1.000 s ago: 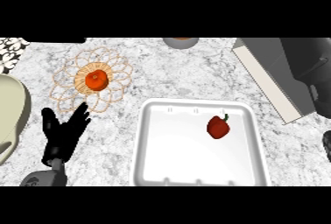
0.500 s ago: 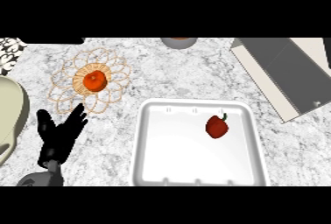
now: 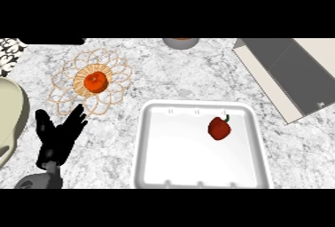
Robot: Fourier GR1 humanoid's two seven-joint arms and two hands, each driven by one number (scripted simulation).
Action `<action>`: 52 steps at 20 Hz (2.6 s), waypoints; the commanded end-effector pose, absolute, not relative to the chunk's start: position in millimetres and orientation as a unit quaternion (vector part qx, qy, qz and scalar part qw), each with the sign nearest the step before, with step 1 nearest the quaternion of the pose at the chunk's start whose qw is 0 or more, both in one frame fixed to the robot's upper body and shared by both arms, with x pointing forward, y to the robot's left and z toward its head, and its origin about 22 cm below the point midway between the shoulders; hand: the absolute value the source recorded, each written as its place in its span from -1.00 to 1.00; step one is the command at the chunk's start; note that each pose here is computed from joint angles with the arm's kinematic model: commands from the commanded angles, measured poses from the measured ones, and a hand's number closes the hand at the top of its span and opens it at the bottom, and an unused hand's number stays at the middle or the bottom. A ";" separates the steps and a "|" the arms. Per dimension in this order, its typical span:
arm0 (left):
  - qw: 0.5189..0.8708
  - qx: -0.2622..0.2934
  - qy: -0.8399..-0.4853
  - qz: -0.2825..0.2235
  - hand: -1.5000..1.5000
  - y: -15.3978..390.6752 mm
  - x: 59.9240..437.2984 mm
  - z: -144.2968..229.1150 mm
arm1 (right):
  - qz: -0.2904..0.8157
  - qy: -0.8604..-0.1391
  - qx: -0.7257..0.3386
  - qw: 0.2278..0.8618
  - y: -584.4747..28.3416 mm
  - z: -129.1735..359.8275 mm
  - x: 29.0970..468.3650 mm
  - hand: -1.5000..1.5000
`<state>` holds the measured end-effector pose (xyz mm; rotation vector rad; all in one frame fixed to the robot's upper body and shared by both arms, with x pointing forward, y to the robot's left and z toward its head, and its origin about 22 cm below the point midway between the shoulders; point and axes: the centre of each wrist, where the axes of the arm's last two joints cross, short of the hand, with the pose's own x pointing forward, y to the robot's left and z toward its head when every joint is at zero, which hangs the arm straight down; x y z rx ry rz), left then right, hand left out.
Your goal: Pick the lemon from the tray and place it in the tiered shelf
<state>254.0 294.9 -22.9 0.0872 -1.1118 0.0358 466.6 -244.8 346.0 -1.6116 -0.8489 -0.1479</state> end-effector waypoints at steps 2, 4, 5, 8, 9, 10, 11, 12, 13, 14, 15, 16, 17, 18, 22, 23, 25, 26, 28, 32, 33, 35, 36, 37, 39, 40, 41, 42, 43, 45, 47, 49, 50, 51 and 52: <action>0.846 0.029 -0.533 0.008 0.00 283.9 250.3 -27.3 | -0.106 -0.338 -0.699 0.621 -268.8 328.6 467.5 1.00; 0.847 0.040 -0.530 0.013 0.00 290.4 262.5 -20.7 | -0.107 -0.328 -0.697 0.629 -277.3 313.4 468.7 1.00; 0.849 0.032 -0.527 0.011 0.00 296.2 252.6 -23.4 | -0.094 -0.332 -0.708 0.617 -277.2 329.9 466.2 1.00; 0.848 0.046 -0.528 0.012 0.00 296.0 252.8 -22.3 | -0.096 -0.328 -0.707 0.619 -285.6 315.6 466.8 1.00; 0.846 0.036 -0.531 0.014 0.00 297.6 259.4 -21.2 | -0.103 -0.331 -0.709 0.614 -296.2 305.6 466.7 1.00; 0.844 0.043 -0.534 0.009 0.00 287.2 260.6 -25.4 | -0.106 -0.332 -0.707 0.616 -292.3 320.8 464.8 1.00; 0.848 0.041 -0.529 0.012 0.00 299.7 261.5 -32.0 | -0.103 -0.345 -0.703 0.613 -290.2 308.9 468.1 1.00; 0.843 0.034 -0.536 0.001 0.00 296.4 252.1 -21.7 | -0.102 -0.340 -0.707 0.612 -295.5 325.5 464.5 1.00; 0.843 0.026 -0.536 0.011 0.00 278.0 257.1 -29.5 | -0.097 -0.356 -0.707 0.604 -304.1 305.2 466.2 1.00; 0.845 0.036 -0.533 0.009 0.00 283.6 242.1 -31.6 | -0.093 -0.355 -0.705 0.606 -304.8 311.7 464.3 1.00; 0.849 0.042 -0.526 0.027 0.00 305.7 248.9 -33.5 | -0.091 -0.365 -0.694 0.613 -287.6 293.3 468.9 1.00; 0.845 0.028 -0.534 0.014 0.00 282.2 259.5 -25.4 | -0.087 -0.352 -0.701 0.614 -291.7 301.0 469.3 1.00; 0.847 0.031 -0.530 0.012 0.00 299.0 250.3 -33.8 | -0.078 -0.363 -0.702 0.608 -305.1 301.0 464.4 1.00; 0.846 0.031 -0.533 0.009 0.00 281.1 254.8 -35.1 | -0.091 -0.358 -0.701 0.610 -316.6 310.8 462.3 1.00; 0.847 0.041 -0.530 0.011 0.00 295.3 245.2 -23.3 | -0.050 -0.331 -0.708 0.622 -291.2 308.9 467.8 1.00; 0.846 0.041 -0.532 0.012 0.00 295.3 263.9 -13.5 | -0.033 -0.318 -0.714 0.623 -295.0 287.3 470.6 1.00; 0.848 0.036 -0.529 0.012 0.00 278.7 255.4 -20.8 | -0.131 -0.362 -0.698 0.604 -306.6 315.7 462.0 1.00; 0.849 0.041 -0.526 0.014 0.00 296.0 250.1 -28.0 | -0.169 -0.377 -0.686 0.599 -288.6 297.8 467.8 1.00; 0.843 0.037 -0.536 0.011 0.00 290.8 247.1 -30.1 | -0.199 -0.391 -0.686 0.580 -307.7 308.8 460.3 -1.00; 0.848 0.044 -0.528 0.015 0.00 288.7 260.3 -24.6 | -0.239 -0.426 -0.661 0.569 -306.0 332.8 455.4 -1.00; 0.848 0.049 -0.527 0.013 0.00 283.7 252.8 -25.2 | -0.261 -0.440 -0.649 0.563 -303.8 323.1 456.6 -1.00; 0.845 0.039 -0.533 0.009 0.00 291.2 257.0 -19.2 | -0.286 -0.468 -0.639 0.540 -308.5 325.9 453.2 -1.00; 0.841 0.036 -0.539 0.013 0.00 292.1 244.2 -31.9 | -0.303 -0.474 -0.627 0.539 -306.9 329.9 452.4 -1.00; 0.847 0.048 -0.530 0.012 0.00 280.9 249.5 -34.7 | -0.303 -0.477 -0.626 0.537 -306.6 329.2 452.1 -1.00; 0.844 0.030 -0.535 0.016 0.00 277.7 257.4 -28.4 | -0.331 -0.499 -0.605 0.524 -298.3 328.8 450.9 -1.00; 0.851 0.037 -0.524 0.018 0.00 294.2 250.3 -24.3 | -0.349 -0.508 -0.599 0.511 -307.3 350.1 443.1 -1.00; 0.855 0.032 -0.517 0.021 0.00 279.6 253.0 -38.0 | -0.357 -0.521 -0.591 0.502 -306.0 346.0 444.0 -1.00; 0.847 0.039 -0.530 0.019 0.00 298.7 247.4 -28.3 | -0.378 -0.514 -0.596 0.488 -303.2 345.8 442.0 -1.00; 0.848 0.038 -0.528 0.018 0.00 275.8 246.3 -33.4 | -0.381 -0.512 -0.612 0.467 -311.2 347.5 438.4 -1.00; 0.845 0.048 -0.533 0.021 0.00 292.6 253.8 -22.4 | -0.397 -0.504 -0.622 0.449 -315.8 360.9 431.8 -1.00; 0.854 0.054 -0.517 0.027 0.00 287.4 235.6 -34.2 | -0.404 -0.471 -0.655 0.432 -321.0 362.1 425.3 -1.00; 0.854 0.037 -0.519 0.024 0.00 282.9 234.3 -39.4 | -0.425 -0.465 -0.651 0.422 -321.8 357.5 419.7 -1.00; 0.850 0.062 -0.522 0.038 0.00 292.2 242.6 -28.4 | -0.431 -0.464 -0.656 0.410 -331.8 378.2 405.3 -1.00; 0.849 0.051 -0.524 0.030 0.00 289.3 237.7 -27.6 | -0.447 -0.456 -0.664 0.388 -342.6 372.7 401.8 -1.00; 0.847 0.049 -0.527 0.038 0.00 299.3 239.1 -31.7 | -0.457 -0.459 -0.661 0.380 -338.9 364.3 399.2 -1.00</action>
